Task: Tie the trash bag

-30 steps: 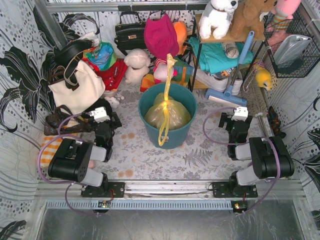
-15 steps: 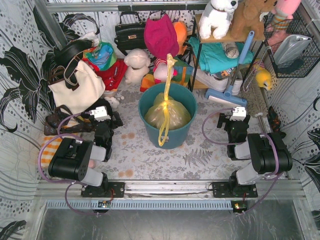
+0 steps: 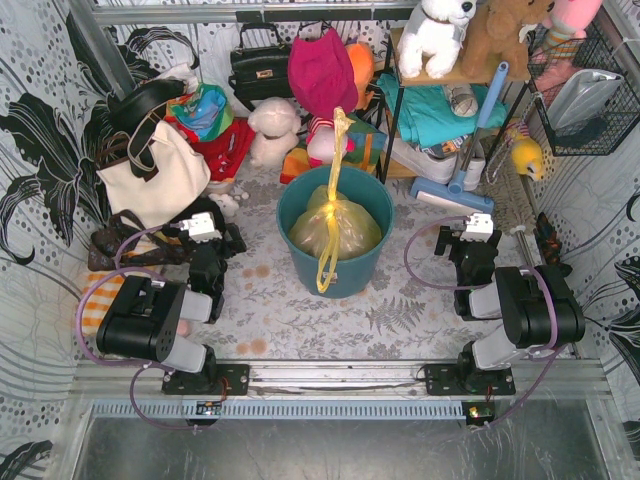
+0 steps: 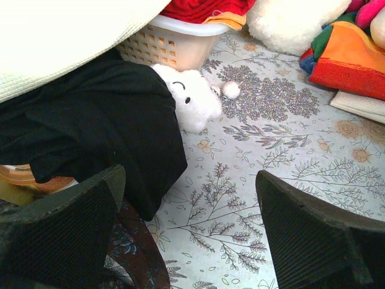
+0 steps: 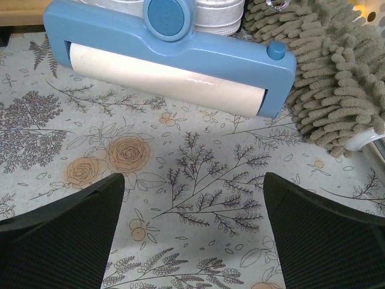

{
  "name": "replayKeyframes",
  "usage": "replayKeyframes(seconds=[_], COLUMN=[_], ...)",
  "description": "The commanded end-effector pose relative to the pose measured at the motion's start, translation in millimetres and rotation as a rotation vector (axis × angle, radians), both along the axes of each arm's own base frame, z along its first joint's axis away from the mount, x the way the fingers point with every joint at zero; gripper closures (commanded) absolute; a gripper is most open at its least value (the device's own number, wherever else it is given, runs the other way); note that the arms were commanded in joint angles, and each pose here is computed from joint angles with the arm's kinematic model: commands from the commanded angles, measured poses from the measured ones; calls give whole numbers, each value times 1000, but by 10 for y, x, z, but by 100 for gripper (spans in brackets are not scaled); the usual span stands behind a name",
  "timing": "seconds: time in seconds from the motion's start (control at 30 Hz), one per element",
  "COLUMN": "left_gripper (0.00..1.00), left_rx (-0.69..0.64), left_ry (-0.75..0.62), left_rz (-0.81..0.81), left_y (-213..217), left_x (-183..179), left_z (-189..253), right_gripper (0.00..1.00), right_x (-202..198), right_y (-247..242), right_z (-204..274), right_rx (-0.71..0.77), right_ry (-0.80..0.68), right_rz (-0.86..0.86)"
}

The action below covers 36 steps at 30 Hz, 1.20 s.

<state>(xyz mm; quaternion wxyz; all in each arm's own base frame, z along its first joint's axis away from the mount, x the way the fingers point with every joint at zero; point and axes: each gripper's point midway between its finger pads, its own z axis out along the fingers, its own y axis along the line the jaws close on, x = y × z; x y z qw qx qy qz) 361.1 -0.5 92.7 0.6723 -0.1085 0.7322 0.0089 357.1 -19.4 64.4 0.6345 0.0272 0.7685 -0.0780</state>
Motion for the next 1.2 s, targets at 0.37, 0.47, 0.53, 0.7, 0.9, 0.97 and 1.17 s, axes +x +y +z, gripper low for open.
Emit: replayKeyframes(seconds=[0.37,0.47,0.53,0.7,0.9,0.97,1.17], left_gripper=[2,2,2,2,2,2,2], left_rx=[-1,-2,-2,-1,-1,-1,-1], left_ry=[-72,-72,-73,-72,-70,-71,-69], left_rz=[6,7,6,6,5,5,5], left_y=[22,25,21,22,19,19,19], left_x=[70,72,74,75,73,75,78], left_z=[190,192,194,192,186,190,186], right_gripper=[3,3,3,3,3,3,3], right_x=[39,40,41,41,44,42,41], right_y=[-46,-48,-46,-37,-36,-36,-36], right_z=[100,104,103,90,89,84,85], right_rx=[6,5,5,12,14,14,14], right_ry=[-45,-45,-45,-40,-39,-37,-38], right_rz=[-22,-23,-22,-20,-20,-20,-20])
